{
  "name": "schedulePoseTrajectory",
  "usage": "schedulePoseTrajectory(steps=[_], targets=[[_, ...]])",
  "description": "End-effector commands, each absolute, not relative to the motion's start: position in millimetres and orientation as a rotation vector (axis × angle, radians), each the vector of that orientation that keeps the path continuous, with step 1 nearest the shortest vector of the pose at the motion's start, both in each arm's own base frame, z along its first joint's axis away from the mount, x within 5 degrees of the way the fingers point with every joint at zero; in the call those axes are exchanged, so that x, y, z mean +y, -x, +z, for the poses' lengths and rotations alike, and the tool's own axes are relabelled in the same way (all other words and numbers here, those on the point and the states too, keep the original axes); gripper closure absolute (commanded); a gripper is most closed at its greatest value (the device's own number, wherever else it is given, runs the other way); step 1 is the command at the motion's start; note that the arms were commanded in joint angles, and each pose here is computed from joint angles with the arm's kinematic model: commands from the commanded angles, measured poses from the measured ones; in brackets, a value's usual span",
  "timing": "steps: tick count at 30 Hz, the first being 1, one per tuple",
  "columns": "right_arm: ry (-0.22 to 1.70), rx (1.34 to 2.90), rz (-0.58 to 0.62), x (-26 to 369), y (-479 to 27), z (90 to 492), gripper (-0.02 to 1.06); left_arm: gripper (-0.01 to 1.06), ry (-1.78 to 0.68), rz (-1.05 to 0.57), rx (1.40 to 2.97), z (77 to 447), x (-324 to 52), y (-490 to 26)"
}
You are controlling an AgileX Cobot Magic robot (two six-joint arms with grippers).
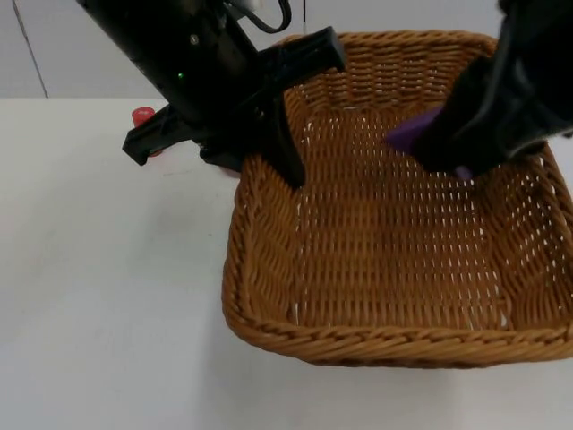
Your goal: Pick up the basket with the left hand and place the triangular block into the basket with the right hand.
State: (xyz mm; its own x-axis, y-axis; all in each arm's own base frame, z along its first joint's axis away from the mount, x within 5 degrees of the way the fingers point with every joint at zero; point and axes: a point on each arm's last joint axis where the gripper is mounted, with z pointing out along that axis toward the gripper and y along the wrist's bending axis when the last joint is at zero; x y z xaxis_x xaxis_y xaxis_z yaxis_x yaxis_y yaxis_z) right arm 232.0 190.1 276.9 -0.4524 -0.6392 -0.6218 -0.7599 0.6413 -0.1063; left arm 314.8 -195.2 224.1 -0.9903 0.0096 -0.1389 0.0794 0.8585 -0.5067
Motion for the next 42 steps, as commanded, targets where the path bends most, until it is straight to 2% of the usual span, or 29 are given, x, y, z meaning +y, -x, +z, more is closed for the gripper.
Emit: schedulePoseTrajectory(steps=[1,8,18,19,22,23,25,26,27,28,36,42], targets=[[1.108,2.184,0.225,195.1,-236.1,275.8,1.05,1.05,-0.053,-0.852,2.877,230.9,-199.5,-313.9],[1.171,2.241,0.162,202.6,-248.9,245.6,1.05,1.05,-0.045,-0.850,2.860,231.3,-199.6,-315.4],[1.150,2.239,0.171,206.4,-253.7,238.9,1.03,1.05,-0.047,-0.851,2.864,231.2,-199.6,-315.1],[1.145,2.237,0.173,206.7,-253.9,239.1,0.99,1.05,-0.047,-0.851,2.864,231.2,-199.6,-315.1],[1.134,2.228,0.178,207.3,-254.7,239.8,0.68,1.05,-0.047,-0.851,2.864,231.2,-199.6,-315.1],[1.134,2.228,0.178,207.3,-254.7,239.8,0.68,1.05,-0.047,-0.851,2.864,231.2,-199.6,-315.1],[1.133,2.221,0.178,207.6,-255.0,240.2,0.36,1.05,-0.047,-0.851,2.864,231.2,-199.6,-315.1],[1.134,2.216,0.178,207.5,-255.0,240.9,0.11,1.05,-0.047,-0.851,2.864,231.2,-199.6,-315.1],[1.134,2.216,0.178,207.5,-255.0,240.9,0.11,1.05,-0.047,-0.851,2.864,231.2,-199.6,-315.1],[1.136,2.213,0.177,207.6,-255.1,241.0,-0.01,1.05,-0.049,-0.848,2.864,231.1,-199.5,-315.1],[1.106,2.136,0.192,200.5,-246.4,268.1,0.00,1.05,-0.052,-0.846,2.868,231.0,-199.4,-314.8],[0.949,2.071,0.268,178.1,-218.9,320.7,0.00,1.05,-0.064,-0.833,2.873,230.5,-198.7,-314.5]])
